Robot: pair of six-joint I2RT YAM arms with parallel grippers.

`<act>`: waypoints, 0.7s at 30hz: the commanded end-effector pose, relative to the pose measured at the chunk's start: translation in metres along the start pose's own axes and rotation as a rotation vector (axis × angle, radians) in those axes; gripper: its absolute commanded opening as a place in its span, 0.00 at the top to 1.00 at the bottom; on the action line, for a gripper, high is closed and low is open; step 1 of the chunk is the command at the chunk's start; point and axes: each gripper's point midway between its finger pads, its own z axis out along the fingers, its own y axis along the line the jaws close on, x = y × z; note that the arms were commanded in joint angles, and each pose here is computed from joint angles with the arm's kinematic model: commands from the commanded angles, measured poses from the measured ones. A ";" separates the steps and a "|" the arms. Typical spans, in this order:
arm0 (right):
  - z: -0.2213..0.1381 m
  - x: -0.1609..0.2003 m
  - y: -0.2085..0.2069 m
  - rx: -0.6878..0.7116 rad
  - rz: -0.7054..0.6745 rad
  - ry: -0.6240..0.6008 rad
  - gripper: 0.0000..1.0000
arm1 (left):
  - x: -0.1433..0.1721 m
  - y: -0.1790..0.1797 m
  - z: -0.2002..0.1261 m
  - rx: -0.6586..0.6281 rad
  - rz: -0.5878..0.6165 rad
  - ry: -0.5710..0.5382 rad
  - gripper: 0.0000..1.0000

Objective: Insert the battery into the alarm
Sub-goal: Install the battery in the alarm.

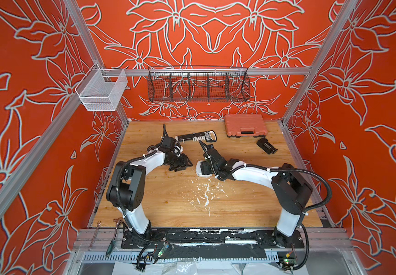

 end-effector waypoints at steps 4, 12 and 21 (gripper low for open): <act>-0.038 -0.046 0.015 -0.048 -0.127 -0.081 0.32 | 0.005 -0.017 -0.007 0.032 0.059 -0.049 0.48; -0.045 -0.062 -0.014 -0.120 -0.095 0.011 0.32 | 0.017 -0.031 -0.016 0.080 0.143 -0.113 0.41; -0.033 -0.066 -0.003 -0.283 -0.204 0.103 0.31 | 0.045 -0.057 0.016 0.206 0.197 -0.126 0.38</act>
